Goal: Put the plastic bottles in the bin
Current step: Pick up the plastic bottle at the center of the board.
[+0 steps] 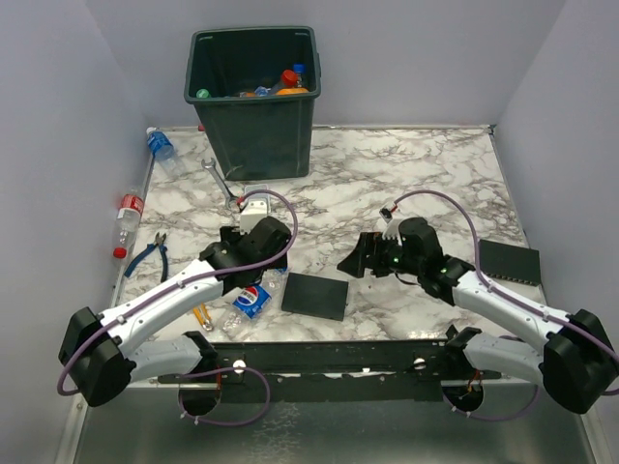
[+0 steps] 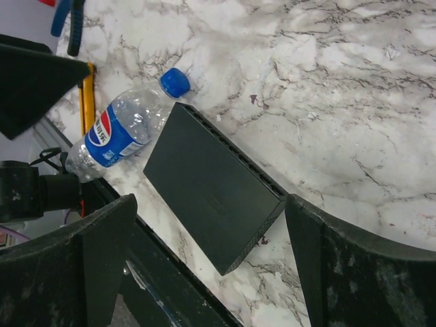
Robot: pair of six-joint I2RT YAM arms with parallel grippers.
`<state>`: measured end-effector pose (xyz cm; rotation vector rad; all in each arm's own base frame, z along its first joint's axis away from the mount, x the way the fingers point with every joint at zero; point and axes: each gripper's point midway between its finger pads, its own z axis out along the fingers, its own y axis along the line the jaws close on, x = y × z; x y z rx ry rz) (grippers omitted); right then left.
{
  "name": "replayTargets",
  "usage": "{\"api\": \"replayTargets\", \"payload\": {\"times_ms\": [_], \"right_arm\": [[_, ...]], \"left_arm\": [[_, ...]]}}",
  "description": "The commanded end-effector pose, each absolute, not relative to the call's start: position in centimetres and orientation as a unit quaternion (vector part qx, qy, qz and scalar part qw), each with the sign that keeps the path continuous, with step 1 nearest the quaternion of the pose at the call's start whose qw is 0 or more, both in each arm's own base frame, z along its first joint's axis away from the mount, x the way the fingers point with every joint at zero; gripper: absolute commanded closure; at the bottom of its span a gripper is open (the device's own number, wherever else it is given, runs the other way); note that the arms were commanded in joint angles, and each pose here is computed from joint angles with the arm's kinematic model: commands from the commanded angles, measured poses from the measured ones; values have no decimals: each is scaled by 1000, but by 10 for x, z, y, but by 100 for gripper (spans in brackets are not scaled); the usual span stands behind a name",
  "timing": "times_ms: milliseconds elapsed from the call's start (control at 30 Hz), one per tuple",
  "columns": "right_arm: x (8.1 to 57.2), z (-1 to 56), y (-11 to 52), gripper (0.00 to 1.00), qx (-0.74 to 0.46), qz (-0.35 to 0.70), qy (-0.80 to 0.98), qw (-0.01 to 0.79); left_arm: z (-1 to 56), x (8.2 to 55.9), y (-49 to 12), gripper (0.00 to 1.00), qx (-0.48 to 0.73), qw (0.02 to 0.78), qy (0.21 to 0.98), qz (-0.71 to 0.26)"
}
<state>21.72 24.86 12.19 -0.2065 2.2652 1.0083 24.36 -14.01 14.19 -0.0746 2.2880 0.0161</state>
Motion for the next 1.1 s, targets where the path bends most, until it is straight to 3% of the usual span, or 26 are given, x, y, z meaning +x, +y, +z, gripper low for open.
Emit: {"api": "replayTargets", "payload": {"times_ms": [0, 300, 567, 667, 800, 1067], "right_arm": [[218, 141, 261, 8, -101, 415, 839, 337], [212, 149, 249, 8, -90, 413, 831, 361], [208, 151, 234, 7, -83, 395, 831, 382], [210, 152, 233, 7, -85, 388, 833, 384], [212, 152, 233, 7, -86, 382, 836, 385], [220, 167, 235, 7, -88, 380, 829, 400]], "left_arm": [[93, 213, -134, 1, -18, 322, 946, 23], [38, 202, -128, 1, 34, 234, 969, 69], [9, 204, -125, 4, 32, 185, 981, 51], [3, 205, -127, 13, 28, 175, 984, 35], [9, 210, -134, 34, 22, 189, 982, 14], [62, 235, -132, 65, -6, 278, 960, -1]]}}
